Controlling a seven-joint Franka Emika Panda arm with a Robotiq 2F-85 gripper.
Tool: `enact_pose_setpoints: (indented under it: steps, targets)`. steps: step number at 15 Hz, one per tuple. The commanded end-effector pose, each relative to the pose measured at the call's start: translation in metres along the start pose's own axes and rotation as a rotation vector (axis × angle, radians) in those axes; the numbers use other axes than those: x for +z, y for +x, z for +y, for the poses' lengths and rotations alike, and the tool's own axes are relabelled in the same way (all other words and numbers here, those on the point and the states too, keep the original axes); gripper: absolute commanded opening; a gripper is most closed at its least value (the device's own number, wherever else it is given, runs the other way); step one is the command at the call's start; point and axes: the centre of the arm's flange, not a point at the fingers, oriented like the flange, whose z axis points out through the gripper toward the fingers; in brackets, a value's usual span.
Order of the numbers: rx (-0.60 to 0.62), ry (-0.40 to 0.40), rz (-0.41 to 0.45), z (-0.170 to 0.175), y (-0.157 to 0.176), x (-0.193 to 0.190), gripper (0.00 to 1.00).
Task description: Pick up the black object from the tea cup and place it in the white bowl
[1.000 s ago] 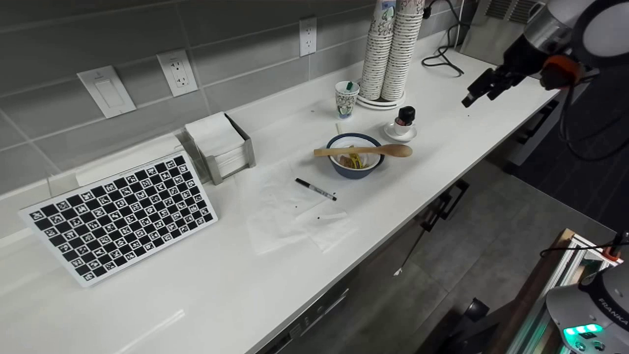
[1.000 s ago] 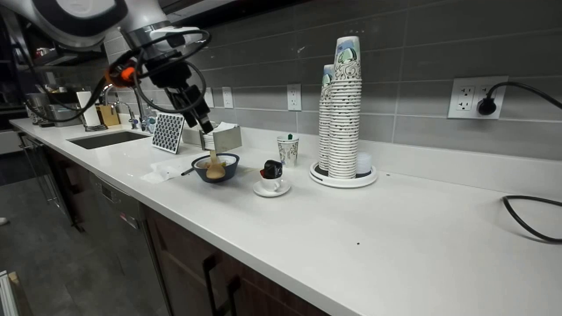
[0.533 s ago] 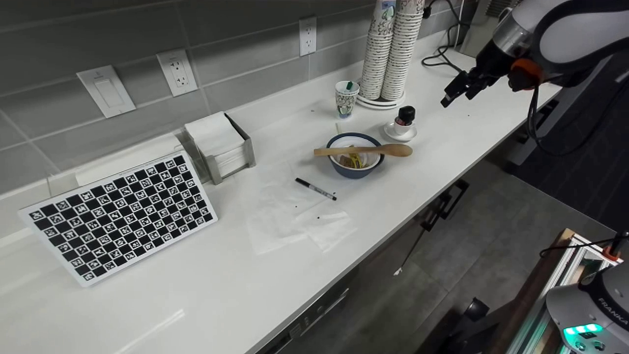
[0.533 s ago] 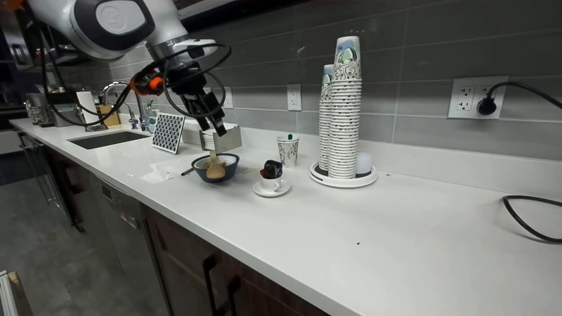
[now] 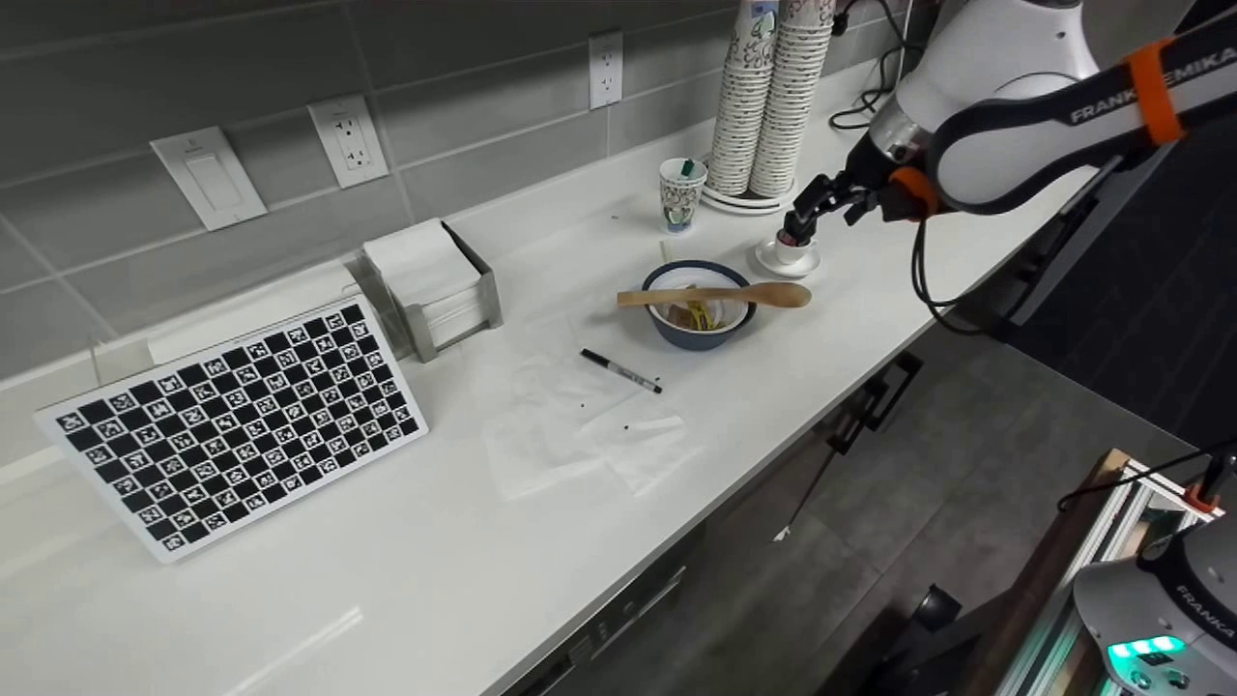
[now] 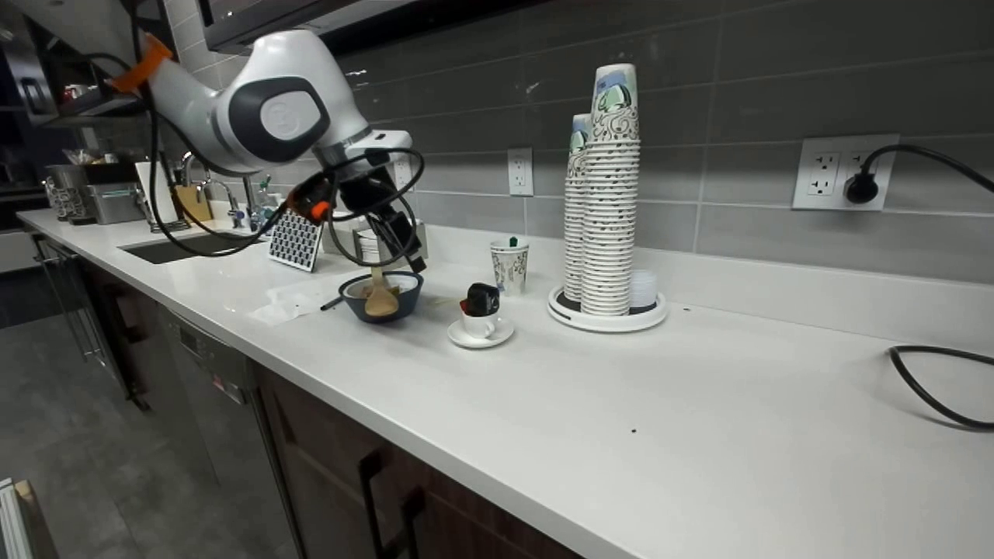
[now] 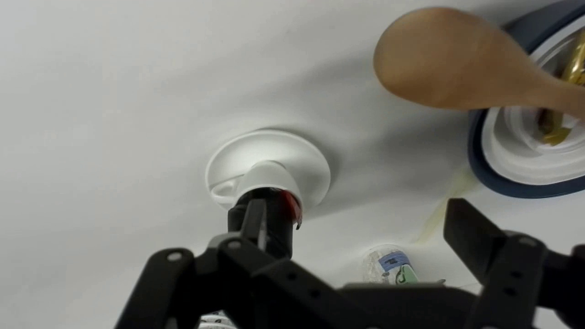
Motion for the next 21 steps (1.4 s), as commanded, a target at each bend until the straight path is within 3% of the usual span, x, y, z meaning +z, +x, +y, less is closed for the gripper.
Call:
enact_pose_setpoints:
  steps: [1,2,7,13,19,20,21]
  targets:
    - [0.074,-0.048,0.008,0.004,0.036,0.044,1.00]
    - [0.040,-0.028,-0.004,0.005,0.013,0.025,1.00]
    - [0.063,-0.041,-0.008,0.012,0.028,0.044,1.00]
    - [0.013,-0.067,0.074,0.025,0.049,0.077,1.00]
    - [0.017,-0.077,0.077,0.030,0.070,0.113,1.00]
    - [0.026,-0.086,0.074,0.033,0.075,0.116,0.75]
    - [0.029,-0.097,0.071,0.036,0.079,0.118,0.73]
